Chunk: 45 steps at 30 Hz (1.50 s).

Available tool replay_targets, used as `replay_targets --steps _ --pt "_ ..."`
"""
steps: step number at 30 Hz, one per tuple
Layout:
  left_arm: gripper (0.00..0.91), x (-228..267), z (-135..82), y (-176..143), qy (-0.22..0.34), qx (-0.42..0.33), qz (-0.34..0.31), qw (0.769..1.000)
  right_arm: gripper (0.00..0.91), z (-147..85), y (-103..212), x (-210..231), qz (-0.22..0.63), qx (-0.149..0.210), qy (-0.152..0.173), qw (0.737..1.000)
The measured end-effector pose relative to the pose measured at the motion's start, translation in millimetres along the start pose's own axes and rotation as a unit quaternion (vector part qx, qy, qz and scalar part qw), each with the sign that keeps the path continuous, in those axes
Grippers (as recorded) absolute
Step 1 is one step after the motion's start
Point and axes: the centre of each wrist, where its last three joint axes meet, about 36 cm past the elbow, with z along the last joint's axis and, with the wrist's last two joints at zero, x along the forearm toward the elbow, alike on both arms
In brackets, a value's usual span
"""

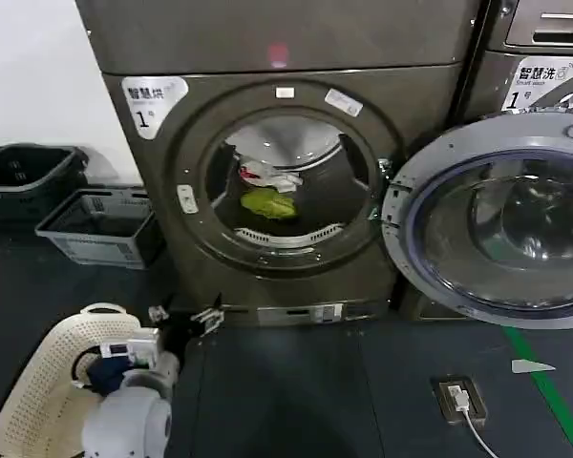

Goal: Grasp the clothes from the dryer.

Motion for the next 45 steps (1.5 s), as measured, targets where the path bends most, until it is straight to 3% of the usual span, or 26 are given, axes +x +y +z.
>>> replay_targets --steps 45 --pt "0.907 -0.1 -0.8 -0.7 -0.001 0.001 0.001 1.0 0.907 8.6 -5.3 -1.1 0.013 -0.004 0.006 1.0"
